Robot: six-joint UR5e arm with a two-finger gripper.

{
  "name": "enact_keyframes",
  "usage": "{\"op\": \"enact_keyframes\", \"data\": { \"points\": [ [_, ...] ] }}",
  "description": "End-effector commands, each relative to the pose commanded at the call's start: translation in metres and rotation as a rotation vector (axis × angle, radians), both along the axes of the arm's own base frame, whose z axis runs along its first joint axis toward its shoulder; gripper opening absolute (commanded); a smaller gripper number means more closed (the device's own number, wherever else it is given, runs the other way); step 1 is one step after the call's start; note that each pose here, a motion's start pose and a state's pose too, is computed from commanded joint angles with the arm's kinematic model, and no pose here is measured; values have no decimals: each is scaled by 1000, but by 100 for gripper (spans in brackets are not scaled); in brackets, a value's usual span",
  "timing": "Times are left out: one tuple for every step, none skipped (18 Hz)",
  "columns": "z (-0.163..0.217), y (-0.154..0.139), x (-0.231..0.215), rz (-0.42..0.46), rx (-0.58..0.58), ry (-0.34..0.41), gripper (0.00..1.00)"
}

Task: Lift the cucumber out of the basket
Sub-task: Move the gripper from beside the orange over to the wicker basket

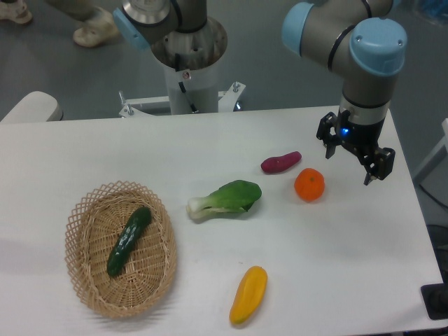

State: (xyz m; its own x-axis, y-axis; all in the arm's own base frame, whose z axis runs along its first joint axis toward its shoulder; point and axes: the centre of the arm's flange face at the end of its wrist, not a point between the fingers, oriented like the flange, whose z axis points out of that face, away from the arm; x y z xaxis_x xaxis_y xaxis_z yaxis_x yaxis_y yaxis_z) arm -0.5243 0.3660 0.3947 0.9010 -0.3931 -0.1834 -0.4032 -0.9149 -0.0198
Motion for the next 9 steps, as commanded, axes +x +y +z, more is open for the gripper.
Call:
{"op": "enact_keyframes", "data": {
  "points": [
    [-1,0,0,0,-1,-1,100],
    [0,1,1,-2,0,0,100],
    [1,2,2,-5,2,1,100],
    [0,4,4,-3,7,-5,100],
    [1,10,8,-3,16,-9,100],
    [1,18,17,-13,17,-13,100],
    [0,24,26,4,19,-20,100],
    [0,33,35,17,24,-26,100],
    [0,48,47,8,26,-30,100]
  ]
}}
